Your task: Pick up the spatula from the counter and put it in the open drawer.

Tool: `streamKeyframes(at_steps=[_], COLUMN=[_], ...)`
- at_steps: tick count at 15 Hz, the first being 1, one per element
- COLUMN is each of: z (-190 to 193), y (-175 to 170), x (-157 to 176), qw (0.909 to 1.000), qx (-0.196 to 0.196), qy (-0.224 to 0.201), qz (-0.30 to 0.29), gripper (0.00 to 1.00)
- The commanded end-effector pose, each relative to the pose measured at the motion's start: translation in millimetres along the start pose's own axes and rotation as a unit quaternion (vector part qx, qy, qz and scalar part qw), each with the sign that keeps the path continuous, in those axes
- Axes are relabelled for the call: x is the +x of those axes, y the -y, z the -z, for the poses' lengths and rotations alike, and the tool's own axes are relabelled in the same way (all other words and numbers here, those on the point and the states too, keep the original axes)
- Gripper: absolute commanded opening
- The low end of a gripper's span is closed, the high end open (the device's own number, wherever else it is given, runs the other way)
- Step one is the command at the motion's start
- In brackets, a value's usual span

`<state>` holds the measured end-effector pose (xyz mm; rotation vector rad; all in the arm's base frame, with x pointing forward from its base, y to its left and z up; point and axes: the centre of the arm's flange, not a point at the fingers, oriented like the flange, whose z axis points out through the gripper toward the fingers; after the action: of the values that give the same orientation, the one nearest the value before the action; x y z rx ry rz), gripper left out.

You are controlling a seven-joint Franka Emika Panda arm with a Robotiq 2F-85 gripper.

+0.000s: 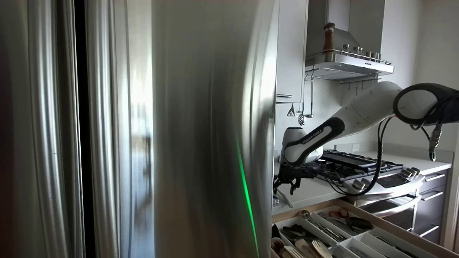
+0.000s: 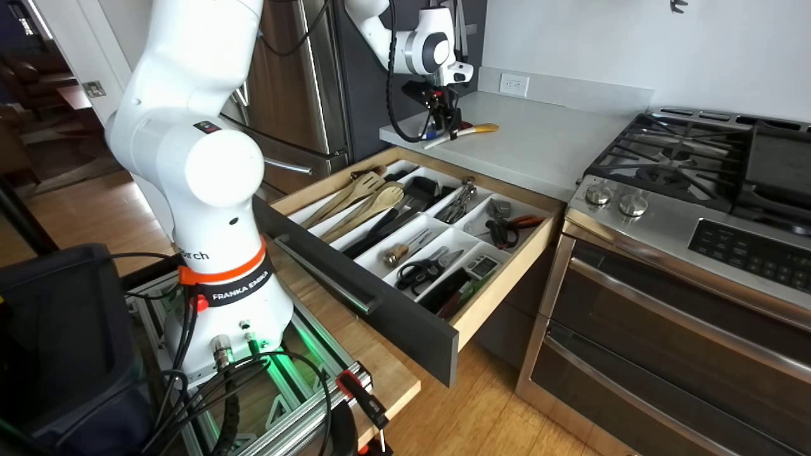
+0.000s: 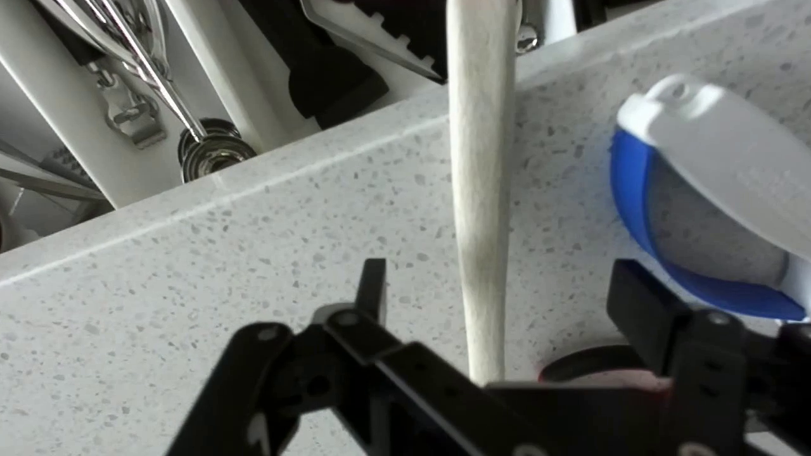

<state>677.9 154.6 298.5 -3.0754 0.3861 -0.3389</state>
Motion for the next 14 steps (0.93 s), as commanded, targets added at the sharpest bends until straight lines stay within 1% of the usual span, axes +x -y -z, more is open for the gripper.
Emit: streamKeyframes(at_steps=[1, 3, 5, 7, 8, 10, 12, 14], z=[-14, -17, -18, -16, -14, -8, 0, 14], y=[5, 4, 4, 5, 5, 3, -2, -15], x=[7, 9, 9, 10, 10, 10, 7, 4], qw=[0.9999, 0.9999, 0.9999, 0.9999, 0.9998, 0.9994, 0.9990, 0.9987], qx=[-0.010, -0.011, -0.012, -0.013, -0.014, -0.020, -0.022, -0.019], qy=[-0.005, -0.005, -0.006, -0.008, -0.011, -0.015, -0.013, -0.015], qz=[-0.006, -0.007, -0.008, -0.007, -0.009, -0.023, -0.036, -0.044], gripper=[0.71, 0.59, 0.38, 0.23, 0.15, 0.01, 0.05, 0.05])
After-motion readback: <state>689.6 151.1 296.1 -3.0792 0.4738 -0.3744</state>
